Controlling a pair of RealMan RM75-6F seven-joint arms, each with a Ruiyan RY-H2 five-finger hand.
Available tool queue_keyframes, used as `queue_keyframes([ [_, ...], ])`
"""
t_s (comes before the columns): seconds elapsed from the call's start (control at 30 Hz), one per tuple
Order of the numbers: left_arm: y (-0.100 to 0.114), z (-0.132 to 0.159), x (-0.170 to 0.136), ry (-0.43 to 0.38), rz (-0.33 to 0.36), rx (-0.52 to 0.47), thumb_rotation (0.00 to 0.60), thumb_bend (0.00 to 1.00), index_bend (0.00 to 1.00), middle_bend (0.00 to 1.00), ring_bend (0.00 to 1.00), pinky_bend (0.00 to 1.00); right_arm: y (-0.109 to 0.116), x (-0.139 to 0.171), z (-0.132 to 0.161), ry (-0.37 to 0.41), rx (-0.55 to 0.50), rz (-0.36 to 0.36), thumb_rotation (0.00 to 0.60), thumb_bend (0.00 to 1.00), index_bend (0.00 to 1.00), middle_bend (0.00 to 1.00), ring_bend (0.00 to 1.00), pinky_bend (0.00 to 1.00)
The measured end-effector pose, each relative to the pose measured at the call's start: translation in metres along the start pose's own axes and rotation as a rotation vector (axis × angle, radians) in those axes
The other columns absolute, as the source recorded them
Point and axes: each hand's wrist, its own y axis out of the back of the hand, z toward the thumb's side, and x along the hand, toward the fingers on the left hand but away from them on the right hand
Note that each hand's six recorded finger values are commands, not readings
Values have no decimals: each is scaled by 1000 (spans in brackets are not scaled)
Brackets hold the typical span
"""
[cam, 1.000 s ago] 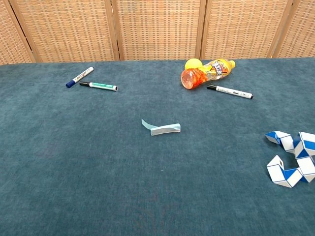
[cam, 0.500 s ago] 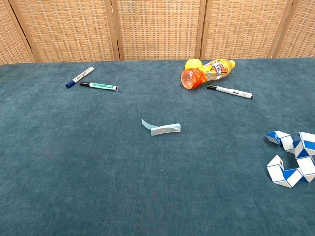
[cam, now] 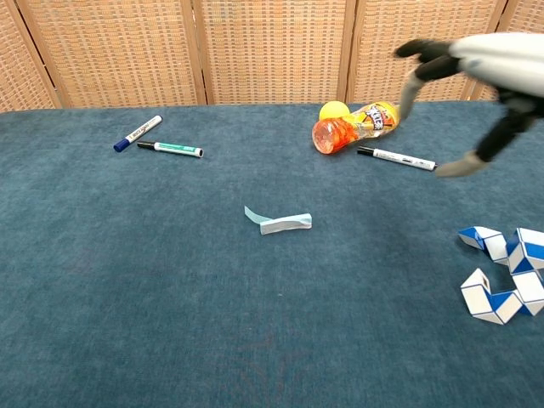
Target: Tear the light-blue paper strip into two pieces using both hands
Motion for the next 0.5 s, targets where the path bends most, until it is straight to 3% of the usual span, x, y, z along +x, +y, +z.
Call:
queue_keyframes([
  [0.2,-8,-1,8,17,-34,12,600,0,0,0,0,0,-40,-38,37,3,-9,84,600,219,423,0,0,0],
  [0.5,-15,-6,16,43,-63,16,600,0,0,0,0,0,-88,-76,51,-35,75,167,600,275,423,0,0,0],
])
